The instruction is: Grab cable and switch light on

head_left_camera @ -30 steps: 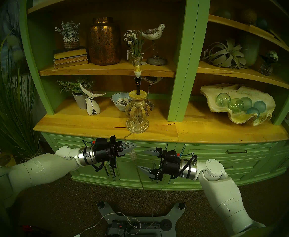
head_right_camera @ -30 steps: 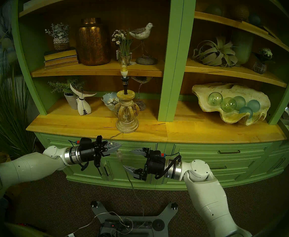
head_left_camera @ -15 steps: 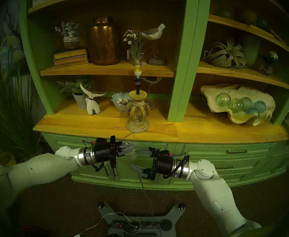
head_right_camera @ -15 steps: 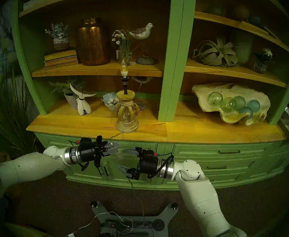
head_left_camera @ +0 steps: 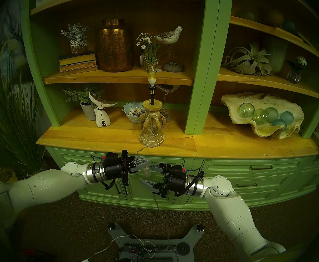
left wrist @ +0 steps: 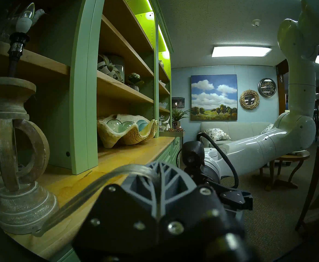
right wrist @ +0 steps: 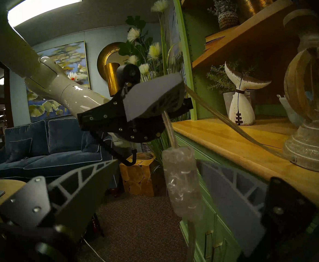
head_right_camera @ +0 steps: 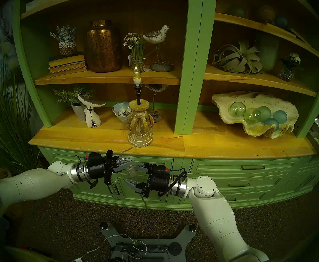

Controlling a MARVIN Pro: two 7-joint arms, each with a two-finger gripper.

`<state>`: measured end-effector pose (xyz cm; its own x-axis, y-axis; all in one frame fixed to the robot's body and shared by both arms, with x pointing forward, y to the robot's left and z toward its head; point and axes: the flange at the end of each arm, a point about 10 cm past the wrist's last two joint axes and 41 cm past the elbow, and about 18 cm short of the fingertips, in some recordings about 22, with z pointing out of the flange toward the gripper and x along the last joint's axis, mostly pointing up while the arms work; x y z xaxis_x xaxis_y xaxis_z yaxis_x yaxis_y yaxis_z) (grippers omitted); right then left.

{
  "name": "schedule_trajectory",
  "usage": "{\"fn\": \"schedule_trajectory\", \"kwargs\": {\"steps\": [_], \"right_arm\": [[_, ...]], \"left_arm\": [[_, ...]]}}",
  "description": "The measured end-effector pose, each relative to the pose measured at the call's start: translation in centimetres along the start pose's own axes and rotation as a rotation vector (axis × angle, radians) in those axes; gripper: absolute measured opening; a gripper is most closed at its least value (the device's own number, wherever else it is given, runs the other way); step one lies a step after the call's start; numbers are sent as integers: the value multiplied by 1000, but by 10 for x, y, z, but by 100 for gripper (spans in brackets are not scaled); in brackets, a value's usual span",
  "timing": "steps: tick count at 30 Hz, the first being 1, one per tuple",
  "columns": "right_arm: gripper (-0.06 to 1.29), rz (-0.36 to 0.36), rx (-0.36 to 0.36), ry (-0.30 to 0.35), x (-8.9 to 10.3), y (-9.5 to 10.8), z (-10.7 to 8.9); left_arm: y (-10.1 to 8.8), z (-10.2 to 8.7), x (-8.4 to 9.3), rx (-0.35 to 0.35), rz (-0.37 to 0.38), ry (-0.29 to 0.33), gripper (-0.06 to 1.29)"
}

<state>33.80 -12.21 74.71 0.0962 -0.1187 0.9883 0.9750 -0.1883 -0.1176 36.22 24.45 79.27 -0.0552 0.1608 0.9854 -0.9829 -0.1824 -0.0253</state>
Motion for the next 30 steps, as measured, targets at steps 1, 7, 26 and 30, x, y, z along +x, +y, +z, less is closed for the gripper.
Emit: {"fn": "schedule_trajectory", "kwargs": {"steps": [1, 7, 26, 30], "right_arm": [[124, -3, -2, 1, 0, 1, -1], [52, -15, -3, 5, 1, 3, -4], [80, -30, 8, 11, 1, 4, -7], [47, -27, 13, 11, 0, 4, -7]], "left_arm": [[0, 0, 0, 0, 0, 0, -2], [1, 1, 0, -1, 1, -1, -2], [0, 0, 0, 4, 8, -4, -2], [1, 0, 0, 5, 9, -4, -2]]}}
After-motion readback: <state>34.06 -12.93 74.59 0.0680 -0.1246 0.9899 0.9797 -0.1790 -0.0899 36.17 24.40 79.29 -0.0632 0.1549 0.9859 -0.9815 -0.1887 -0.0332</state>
